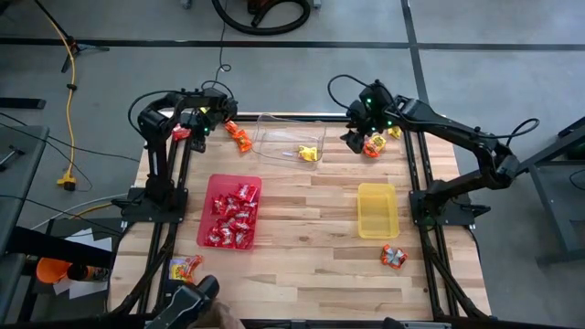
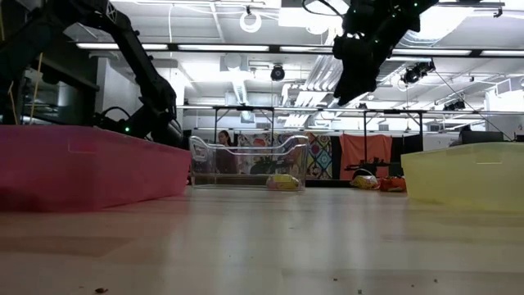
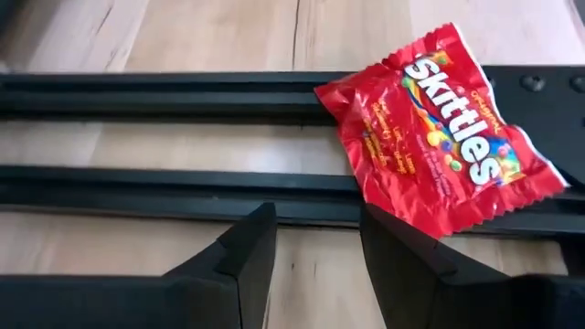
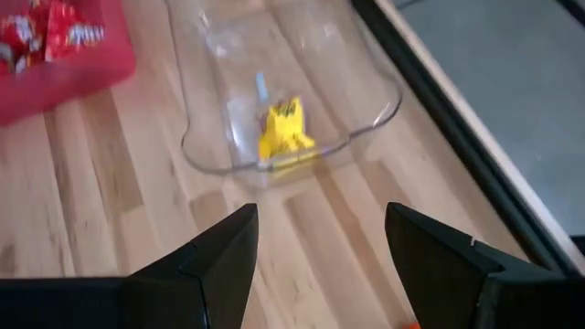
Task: Sort candy
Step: Put the red candy into the red bin
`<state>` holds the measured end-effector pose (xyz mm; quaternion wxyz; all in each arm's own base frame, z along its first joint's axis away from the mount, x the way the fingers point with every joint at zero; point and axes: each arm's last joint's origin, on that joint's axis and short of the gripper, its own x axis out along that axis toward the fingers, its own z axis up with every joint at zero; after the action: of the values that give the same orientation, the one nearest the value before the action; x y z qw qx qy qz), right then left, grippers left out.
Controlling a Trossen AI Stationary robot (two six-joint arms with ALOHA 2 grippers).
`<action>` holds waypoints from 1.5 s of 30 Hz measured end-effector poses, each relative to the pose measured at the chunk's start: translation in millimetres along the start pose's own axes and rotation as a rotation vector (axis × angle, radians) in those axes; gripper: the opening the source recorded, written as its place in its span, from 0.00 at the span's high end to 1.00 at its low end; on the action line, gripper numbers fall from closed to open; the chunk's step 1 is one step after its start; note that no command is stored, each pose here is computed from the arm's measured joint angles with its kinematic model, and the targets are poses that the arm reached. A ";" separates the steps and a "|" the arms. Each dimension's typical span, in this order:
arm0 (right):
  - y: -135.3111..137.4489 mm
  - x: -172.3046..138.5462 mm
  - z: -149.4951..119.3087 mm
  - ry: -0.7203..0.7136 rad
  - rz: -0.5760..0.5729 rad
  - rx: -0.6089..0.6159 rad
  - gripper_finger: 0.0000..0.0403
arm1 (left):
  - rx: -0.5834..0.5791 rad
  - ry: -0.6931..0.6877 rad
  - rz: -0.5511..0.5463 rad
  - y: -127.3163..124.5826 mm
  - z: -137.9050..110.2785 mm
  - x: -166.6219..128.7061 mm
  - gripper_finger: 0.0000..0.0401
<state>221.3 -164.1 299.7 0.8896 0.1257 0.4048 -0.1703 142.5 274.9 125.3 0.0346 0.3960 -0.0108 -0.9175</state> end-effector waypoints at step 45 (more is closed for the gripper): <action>-0.3 -0.9 12.8 -0.135 0.031 -0.007 0.41 | 1.295 0.214 -0.237 -106.2 90.3 -47.2 1.00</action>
<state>229.4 -168.8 308.6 0.9178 0.1169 0.3426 -0.1631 103.2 383.6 216.5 -0.3105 0.4242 -0.5126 -0.6789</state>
